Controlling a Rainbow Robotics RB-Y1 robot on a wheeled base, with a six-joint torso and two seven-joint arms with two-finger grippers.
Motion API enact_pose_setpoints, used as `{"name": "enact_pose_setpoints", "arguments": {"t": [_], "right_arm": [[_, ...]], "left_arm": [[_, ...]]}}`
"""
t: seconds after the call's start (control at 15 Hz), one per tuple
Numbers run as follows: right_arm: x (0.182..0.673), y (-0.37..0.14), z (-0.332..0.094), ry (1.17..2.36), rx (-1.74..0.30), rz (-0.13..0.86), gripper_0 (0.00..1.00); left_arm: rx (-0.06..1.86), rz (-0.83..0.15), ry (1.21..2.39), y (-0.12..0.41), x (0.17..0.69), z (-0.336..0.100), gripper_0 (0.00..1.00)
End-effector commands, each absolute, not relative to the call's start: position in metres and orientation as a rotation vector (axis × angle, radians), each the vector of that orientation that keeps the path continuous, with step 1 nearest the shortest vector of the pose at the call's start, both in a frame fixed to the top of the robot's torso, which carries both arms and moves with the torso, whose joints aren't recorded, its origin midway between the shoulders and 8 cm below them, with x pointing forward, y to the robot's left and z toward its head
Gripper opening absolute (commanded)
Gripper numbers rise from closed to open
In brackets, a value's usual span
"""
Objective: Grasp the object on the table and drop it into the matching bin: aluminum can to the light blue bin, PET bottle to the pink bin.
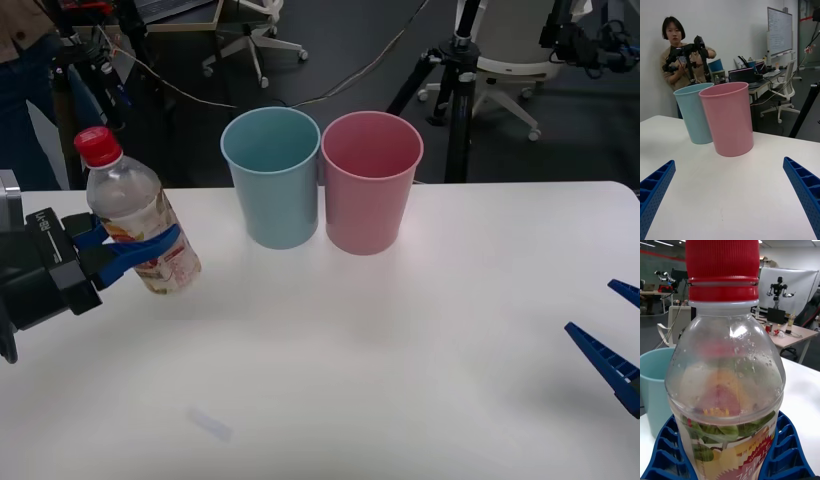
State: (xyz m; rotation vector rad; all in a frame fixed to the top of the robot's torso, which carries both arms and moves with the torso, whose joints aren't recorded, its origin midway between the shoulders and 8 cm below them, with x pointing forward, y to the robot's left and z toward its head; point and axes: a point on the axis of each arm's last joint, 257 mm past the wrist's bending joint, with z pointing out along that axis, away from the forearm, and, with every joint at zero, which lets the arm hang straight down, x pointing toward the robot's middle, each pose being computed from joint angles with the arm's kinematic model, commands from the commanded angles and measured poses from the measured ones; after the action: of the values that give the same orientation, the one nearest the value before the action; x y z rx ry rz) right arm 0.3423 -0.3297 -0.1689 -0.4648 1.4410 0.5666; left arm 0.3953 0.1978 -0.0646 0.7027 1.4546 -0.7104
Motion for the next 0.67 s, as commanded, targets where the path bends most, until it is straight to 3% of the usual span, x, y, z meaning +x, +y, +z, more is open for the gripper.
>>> {"name": "enact_pose_setpoints", "arguments": {"t": [0.07, 0.4, 0.67], "right_arm": [[0.342, -0.330, -0.169, 1.441, -0.465, 0.567, 1.00], [0.342, -0.330, -0.169, 1.441, -0.465, 0.567, 1.00], [0.342, -0.330, -0.169, 1.441, -0.465, 0.567, 1.00]], "left_arm": [[0.734, -0.728, 1.419, 0.185, 0.402, -0.032, 0.00], [0.811, -0.655, 1.355, 0.167, 0.418, 0.008, 0.00], [0.864, -0.691, 1.319, 0.127, 0.437, 0.032, 0.00]]}}
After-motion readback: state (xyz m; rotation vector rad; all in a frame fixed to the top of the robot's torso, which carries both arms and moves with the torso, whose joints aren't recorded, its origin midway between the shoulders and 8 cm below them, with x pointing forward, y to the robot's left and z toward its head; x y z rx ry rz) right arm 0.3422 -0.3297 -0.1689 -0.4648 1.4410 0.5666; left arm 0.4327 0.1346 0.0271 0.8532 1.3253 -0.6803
